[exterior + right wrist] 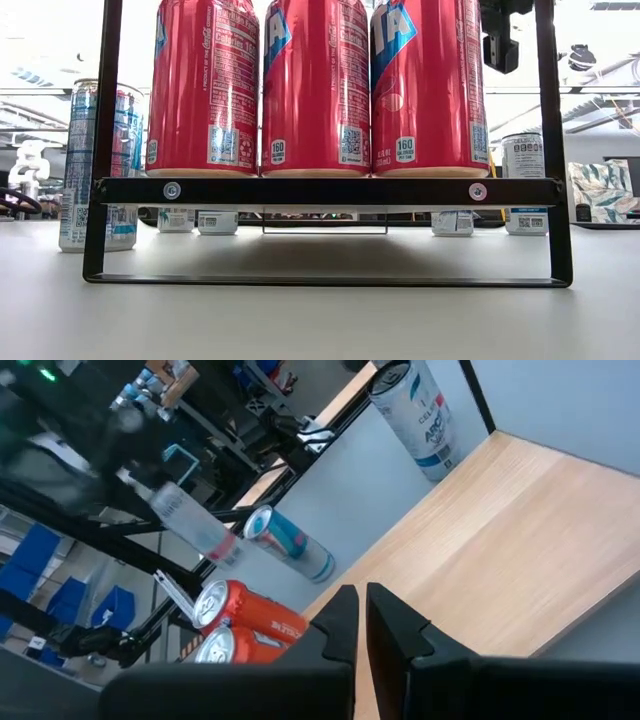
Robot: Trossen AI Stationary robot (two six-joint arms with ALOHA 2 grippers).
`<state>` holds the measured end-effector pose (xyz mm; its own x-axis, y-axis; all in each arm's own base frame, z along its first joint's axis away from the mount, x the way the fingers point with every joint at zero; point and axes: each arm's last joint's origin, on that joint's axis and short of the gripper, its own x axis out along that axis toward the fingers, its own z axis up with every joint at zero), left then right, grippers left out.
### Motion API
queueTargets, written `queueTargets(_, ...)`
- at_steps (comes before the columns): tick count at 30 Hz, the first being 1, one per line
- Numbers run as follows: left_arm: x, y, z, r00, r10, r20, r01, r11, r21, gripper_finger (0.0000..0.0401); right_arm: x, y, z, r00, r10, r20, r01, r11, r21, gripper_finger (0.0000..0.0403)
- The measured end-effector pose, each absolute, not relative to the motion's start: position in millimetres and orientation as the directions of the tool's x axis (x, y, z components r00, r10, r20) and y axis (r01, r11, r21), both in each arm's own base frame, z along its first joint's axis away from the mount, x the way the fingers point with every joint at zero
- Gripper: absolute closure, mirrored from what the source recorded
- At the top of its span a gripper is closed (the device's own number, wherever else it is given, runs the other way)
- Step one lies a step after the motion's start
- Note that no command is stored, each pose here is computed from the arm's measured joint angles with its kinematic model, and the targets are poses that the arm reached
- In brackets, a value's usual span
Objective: Sort soda cans
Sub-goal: Put the bottom left white pink soda can on the shelf
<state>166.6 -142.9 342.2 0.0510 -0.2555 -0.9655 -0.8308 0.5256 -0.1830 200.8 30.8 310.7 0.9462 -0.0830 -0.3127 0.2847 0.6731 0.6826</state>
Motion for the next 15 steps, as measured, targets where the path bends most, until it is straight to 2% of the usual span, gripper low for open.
queueTargets(7,160,-127,398,0.341,-0.21,-0.916,-0.771,0.496,-0.401,0.016,202,27,311,0.946,-0.099,-0.308,0.29,0.681,0.672,0.0403)
queueTargets(11,162,-115,416,0.411,-0.202,-0.889,-0.767,0.451,-0.457,0.016,202,27,314,0.955,-0.091,-0.284,0.268,0.679,0.683,0.0403)
queueTargets(15,168,-104,424,0.457,-0.189,-0.869,-0.778,0.388,-0.493,0.016,204,29,319,0.974,-0.02,-0.228,0.177,0.698,0.694,0.0403)
